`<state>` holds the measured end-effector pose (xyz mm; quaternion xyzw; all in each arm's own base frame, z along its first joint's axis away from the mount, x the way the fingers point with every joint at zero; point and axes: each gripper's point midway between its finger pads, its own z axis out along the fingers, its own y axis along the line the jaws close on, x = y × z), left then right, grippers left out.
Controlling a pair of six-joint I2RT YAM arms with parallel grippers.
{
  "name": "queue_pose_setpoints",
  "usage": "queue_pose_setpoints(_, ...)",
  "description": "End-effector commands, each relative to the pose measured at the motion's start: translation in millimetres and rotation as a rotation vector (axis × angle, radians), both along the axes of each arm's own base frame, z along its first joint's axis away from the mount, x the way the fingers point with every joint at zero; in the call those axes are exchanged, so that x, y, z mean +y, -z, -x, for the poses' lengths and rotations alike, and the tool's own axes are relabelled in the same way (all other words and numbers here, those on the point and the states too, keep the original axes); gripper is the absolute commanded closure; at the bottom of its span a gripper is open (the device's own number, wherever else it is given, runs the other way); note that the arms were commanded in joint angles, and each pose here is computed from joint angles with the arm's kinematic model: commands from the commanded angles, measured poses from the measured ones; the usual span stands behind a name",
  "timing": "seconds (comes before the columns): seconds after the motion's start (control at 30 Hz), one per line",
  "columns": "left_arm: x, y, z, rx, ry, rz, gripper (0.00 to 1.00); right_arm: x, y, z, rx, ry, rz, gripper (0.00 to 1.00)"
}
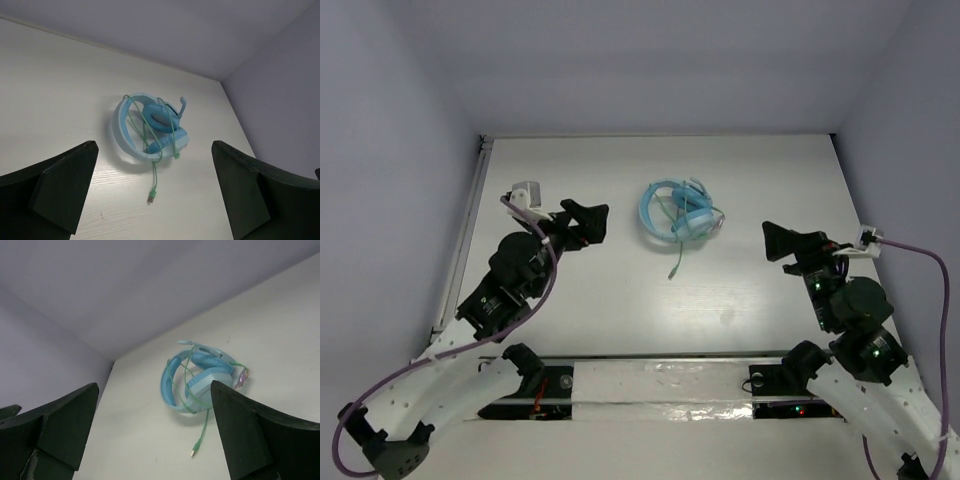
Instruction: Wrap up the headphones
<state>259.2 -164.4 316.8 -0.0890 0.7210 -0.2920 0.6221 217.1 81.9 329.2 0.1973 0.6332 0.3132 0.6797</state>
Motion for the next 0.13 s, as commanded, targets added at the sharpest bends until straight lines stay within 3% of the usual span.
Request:
queue_pose_setpoints(0.0, 1.1, 2.8, 8.3, 0.01, 0.035, -0.046, 0.01, -9.3, -7.4, 1.8, -0.003, 0.039, -0.001, 0.0)
queue_pose_setpoints(0.1, 4.9, 1.9, 9.6, 0.011, 0.025, -0.056, 0.01, -7.5, -8.9, 1.0, 0.006, 0.033, -0.003, 0.0)
